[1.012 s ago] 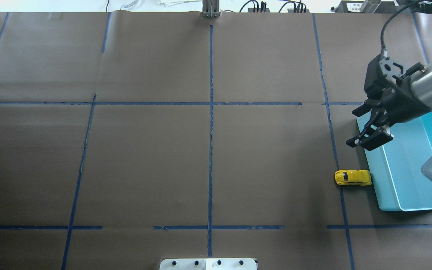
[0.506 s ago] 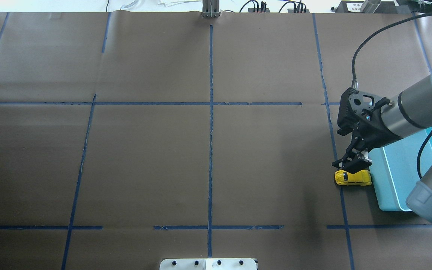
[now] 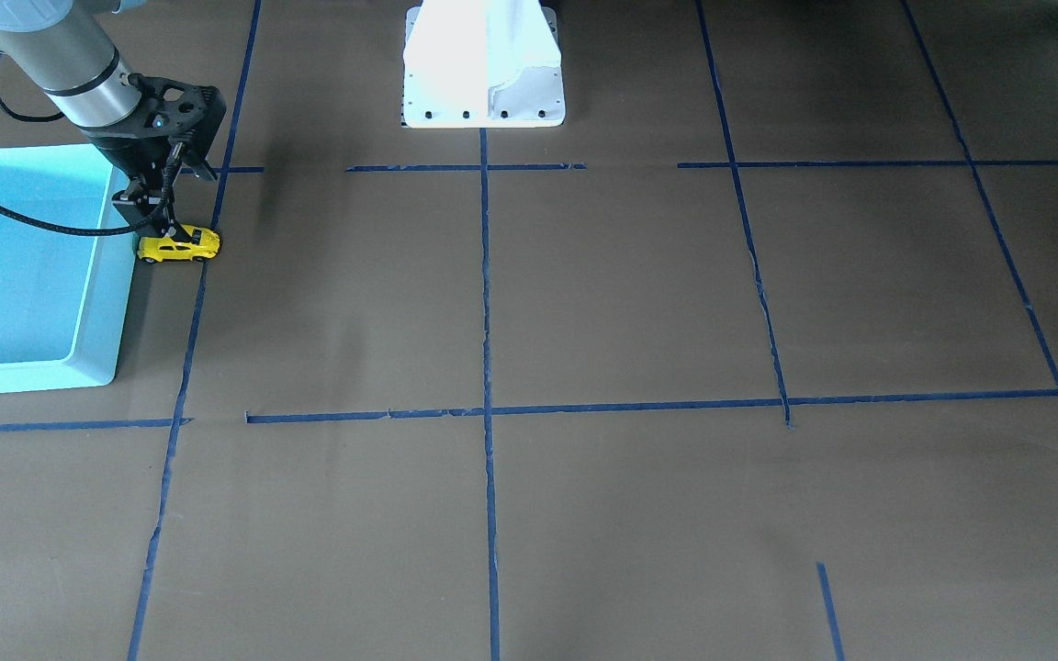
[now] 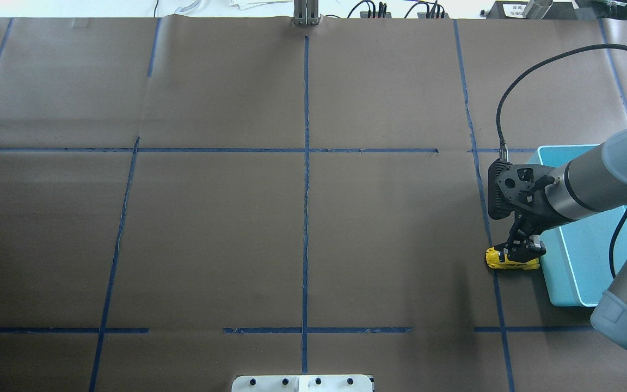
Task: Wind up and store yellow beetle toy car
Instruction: 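Lower the right gripper onto the yellow car and grasp it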
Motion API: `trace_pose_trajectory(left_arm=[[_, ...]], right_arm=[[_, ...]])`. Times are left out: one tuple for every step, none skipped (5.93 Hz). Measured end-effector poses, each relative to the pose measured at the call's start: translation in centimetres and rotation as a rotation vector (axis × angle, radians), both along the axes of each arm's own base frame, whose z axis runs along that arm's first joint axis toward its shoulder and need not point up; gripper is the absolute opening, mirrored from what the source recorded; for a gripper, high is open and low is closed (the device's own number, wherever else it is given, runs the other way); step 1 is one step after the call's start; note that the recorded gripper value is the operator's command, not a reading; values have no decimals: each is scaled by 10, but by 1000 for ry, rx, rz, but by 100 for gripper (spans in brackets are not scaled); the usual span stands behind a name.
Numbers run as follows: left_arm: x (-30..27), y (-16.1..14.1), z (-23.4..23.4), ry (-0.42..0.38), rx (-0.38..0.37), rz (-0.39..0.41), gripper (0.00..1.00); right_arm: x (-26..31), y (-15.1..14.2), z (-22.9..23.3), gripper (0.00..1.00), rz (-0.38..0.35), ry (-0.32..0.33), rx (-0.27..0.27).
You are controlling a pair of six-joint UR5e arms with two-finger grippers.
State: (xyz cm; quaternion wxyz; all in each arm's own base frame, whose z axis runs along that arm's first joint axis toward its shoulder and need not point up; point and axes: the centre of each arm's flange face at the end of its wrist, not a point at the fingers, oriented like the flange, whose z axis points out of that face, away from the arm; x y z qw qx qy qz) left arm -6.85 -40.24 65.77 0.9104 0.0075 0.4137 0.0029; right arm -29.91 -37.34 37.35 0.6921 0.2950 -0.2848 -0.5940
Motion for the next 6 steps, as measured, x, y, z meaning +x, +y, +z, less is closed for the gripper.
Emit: trace_pose_trajectory(left_arm=[[-9,1,2,0,11,-10,100],[-27,6,6,-3,39,-20,100],[-38,10,11,-9,56,-21,100],[-44,14,14,-14,55,-28,100],[-47,17,20,-14,43,-35,100],[-48,18,26,-12,25,-40,100]], right_arm=[[3,1,9,100,-28,40,57],[-3,7,16,100,-52,83,78],[-16,17,21,100,-76,130,95],[-27,25,26,100,-105,176,114],[-32,29,32,100,-143,228,154],[-35,30,37,100,-179,279,191]])
